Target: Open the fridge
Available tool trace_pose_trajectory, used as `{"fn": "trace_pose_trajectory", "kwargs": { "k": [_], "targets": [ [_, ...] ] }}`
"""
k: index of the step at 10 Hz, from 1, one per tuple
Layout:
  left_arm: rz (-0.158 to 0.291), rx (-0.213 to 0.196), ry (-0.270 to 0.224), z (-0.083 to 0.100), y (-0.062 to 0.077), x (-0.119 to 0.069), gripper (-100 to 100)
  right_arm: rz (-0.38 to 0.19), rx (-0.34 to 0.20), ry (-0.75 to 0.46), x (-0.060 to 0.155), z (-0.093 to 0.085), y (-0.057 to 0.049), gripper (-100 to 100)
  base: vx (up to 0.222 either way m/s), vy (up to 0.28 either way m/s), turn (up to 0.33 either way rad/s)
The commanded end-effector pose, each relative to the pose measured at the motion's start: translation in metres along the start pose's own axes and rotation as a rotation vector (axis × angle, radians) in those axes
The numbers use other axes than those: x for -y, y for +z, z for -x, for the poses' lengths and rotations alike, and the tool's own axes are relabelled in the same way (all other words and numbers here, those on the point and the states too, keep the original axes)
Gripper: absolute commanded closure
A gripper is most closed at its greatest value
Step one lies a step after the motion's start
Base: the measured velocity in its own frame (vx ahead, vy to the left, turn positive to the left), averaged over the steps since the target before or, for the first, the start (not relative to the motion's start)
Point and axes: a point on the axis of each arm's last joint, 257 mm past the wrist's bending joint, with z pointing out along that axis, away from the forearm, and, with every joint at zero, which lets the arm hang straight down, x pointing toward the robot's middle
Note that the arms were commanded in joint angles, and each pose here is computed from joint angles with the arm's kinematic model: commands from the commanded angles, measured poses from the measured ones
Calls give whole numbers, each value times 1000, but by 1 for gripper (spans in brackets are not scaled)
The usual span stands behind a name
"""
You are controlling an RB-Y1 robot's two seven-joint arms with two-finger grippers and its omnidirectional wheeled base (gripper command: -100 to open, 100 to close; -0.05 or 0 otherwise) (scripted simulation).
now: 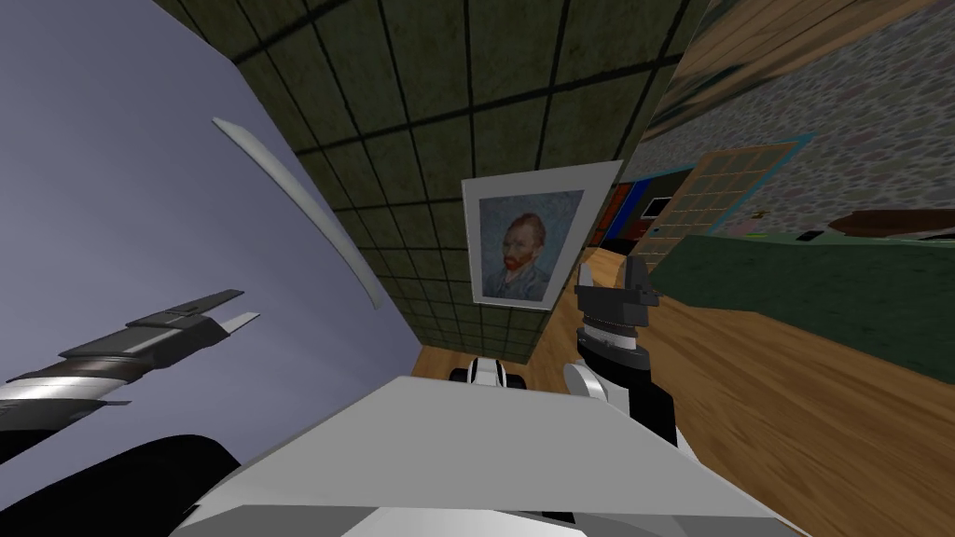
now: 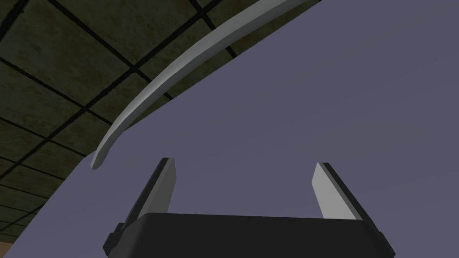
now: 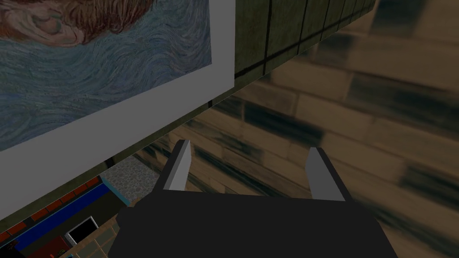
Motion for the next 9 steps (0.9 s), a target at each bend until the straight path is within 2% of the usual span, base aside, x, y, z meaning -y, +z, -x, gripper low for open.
{"fn": "trace_pose_trajectory", "kwargs": {
  "k": [1,2,3,5,6,7,8,9],
  "targets": [
    [-2,25,27,29,3,14,-100,0,0,0,0,0,0,0,53,-1,-162],
    [-4,28,30,31,3,16,-100,0,0,0,0,0,0,0,45,8,-82],
    [4,28,36,42,4,20,-100,0,0,0,0,0,0,0,38,-28,-76],
    [1,32,40,45,3,22,-100,0,0,0,0,0,0,0,38,-1,-44],
    [5,36,48,57,5,29,-100,0,0,0,0,0,0,0,38,-8,-88],
    [5,36,48,57,5,29,-100,0,0,0,0,0,0,0,35,-13,-79],
    [7,38,55,68,6,36,-100,0,0,0,0,0,0,0,60,-7,-127],
    [7,38,55,68,6,37,-100,0,0,0,0,0,0,0,59,3,-44]
  ]
}}
